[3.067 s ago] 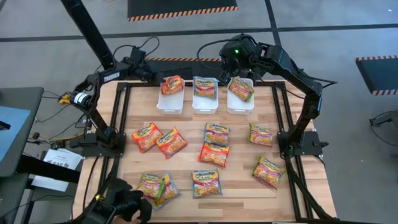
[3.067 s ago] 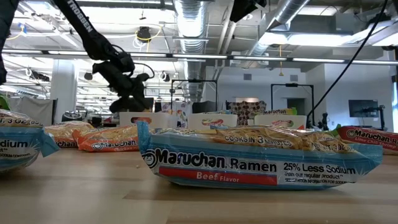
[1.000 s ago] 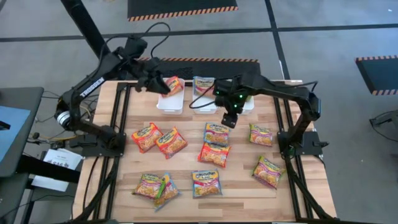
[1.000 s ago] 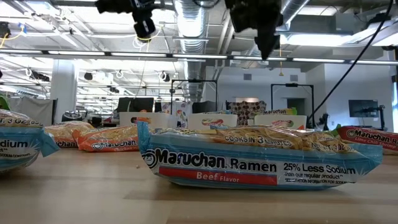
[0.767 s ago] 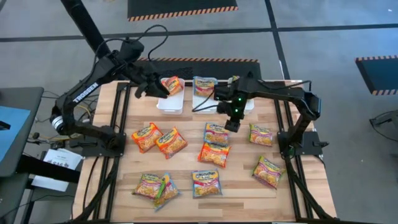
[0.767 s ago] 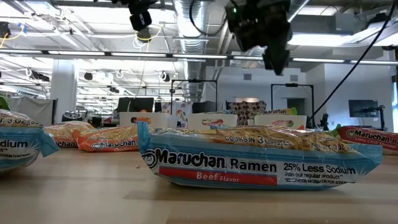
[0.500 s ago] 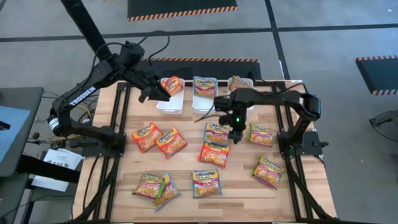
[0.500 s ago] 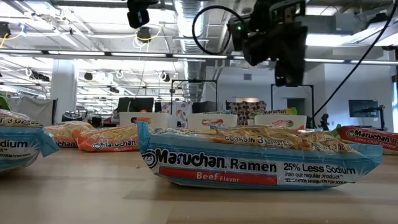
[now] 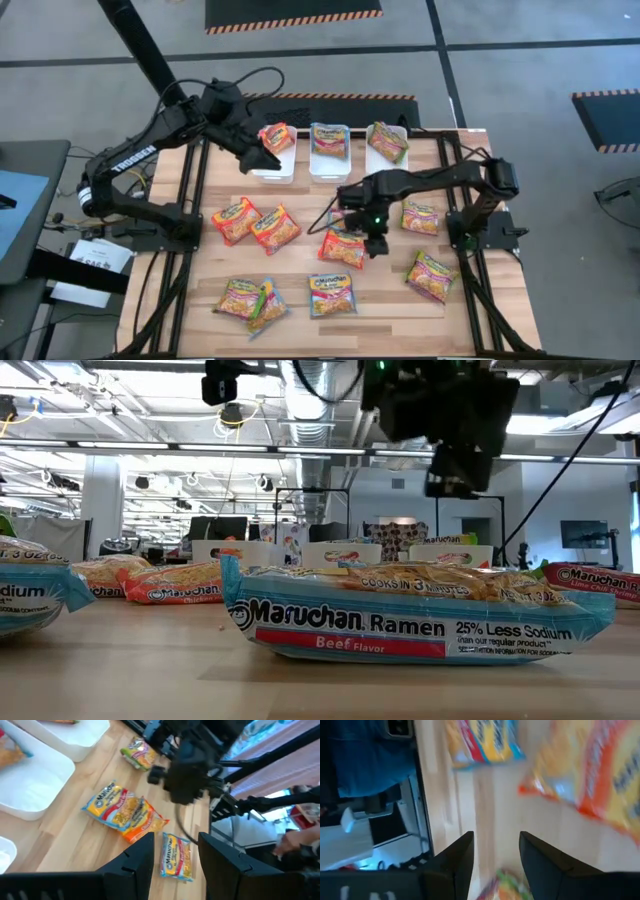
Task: Sort Maruchan noodles
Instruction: Put the blue noodle pack into the center white bin
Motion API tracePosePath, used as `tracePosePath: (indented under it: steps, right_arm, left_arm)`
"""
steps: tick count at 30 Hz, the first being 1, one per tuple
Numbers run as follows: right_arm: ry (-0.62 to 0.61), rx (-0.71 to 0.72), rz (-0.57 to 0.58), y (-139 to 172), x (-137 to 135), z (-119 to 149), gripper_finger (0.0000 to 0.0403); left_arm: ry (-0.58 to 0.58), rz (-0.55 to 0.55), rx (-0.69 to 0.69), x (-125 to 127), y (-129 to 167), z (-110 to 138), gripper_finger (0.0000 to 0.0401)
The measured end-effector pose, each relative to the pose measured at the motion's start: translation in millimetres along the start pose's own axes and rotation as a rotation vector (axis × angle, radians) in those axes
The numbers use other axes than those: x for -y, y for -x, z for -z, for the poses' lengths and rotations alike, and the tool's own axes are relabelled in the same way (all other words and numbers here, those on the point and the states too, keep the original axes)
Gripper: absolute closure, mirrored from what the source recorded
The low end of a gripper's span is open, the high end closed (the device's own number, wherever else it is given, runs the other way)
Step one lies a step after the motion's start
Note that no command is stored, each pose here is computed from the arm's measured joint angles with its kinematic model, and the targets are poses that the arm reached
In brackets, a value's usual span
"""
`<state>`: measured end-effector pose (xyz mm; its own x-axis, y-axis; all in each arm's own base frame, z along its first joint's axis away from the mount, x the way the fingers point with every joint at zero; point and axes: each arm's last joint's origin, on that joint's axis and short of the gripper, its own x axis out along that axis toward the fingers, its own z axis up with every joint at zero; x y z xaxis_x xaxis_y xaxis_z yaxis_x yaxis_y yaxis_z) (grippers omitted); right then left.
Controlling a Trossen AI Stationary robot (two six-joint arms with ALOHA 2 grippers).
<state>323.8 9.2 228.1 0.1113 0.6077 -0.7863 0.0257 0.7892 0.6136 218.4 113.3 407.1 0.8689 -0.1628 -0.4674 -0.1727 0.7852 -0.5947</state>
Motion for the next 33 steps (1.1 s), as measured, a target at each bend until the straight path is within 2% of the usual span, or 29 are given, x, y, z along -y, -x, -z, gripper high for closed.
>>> tracePosePath:
  steps: [8,19,21,28,33]
  right_arm:
    - [0.259,0.202,0.042,-17.6,-30.2,-22.5,0.0222]
    - [0.428,0.406,0.15,-23.1,-50.0,-39.4,0.0222]
    - [0.434,0.43,0.163,-29.8,-47.3,-46.7,0.0222]
    - [0.357,0.351,0.169,-65.7,-31.8,-54.2,0.0222]
    - [0.356,0.314,0.183,-82.9,-30.4,-54.6,0.0222]
  left_arm:
    - [0.054,-0.083,-0.007,5.0,-6.0,4.9,0.0264]
    - [0.067,-0.187,-0.058,9.1,-11.3,15.1,0.0264]
    - [0.067,-0.186,-0.068,10.1,-12.0,16.5,0.0264]
    - [0.072,-0.186,-0.096,13.5,-14.4,20.3,0.0264]
    - [0.073,-0.253,-0.097,13.0,-14.9,22.9,0.0264]
